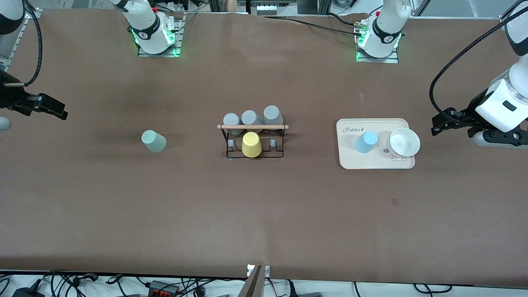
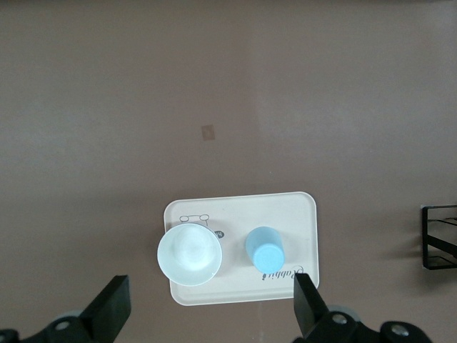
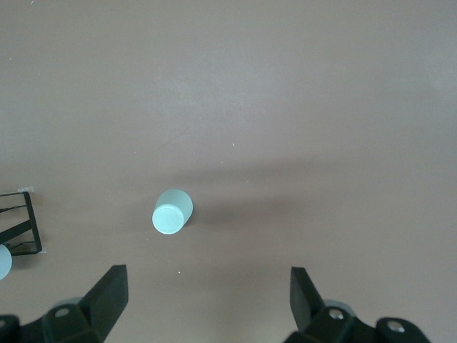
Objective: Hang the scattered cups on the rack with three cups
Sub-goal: 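Reach the left gripper toward the blue cup on the tray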
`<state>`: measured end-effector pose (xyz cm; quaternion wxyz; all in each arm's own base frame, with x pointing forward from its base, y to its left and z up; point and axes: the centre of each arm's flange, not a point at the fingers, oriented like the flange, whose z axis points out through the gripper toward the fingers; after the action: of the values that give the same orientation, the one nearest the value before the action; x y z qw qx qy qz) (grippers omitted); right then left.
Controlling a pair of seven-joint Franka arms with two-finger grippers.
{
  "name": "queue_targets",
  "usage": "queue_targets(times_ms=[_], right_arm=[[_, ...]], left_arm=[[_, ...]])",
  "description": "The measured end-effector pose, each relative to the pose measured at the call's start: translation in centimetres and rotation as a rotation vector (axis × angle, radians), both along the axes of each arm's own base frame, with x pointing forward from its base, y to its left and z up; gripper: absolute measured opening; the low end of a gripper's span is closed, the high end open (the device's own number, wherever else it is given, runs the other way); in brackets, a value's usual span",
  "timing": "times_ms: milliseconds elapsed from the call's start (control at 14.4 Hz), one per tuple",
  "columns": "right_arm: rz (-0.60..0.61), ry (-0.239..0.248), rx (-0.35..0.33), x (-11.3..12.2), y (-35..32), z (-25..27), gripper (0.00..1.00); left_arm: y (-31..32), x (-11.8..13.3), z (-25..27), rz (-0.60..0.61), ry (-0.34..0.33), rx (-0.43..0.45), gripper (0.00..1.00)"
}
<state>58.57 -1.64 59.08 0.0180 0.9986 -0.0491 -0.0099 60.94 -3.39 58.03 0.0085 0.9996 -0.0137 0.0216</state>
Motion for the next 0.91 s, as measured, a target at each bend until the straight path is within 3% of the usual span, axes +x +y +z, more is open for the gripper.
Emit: queue_targets(times_ms=[906], right_arm=[[0.007, -0.001, 0.001, 0.01, 0.01, 0.05, 1.00]], left_arm=[[0.04, -0.09, -0.46, 0.001, 0.009, 0.001, 1.00]])
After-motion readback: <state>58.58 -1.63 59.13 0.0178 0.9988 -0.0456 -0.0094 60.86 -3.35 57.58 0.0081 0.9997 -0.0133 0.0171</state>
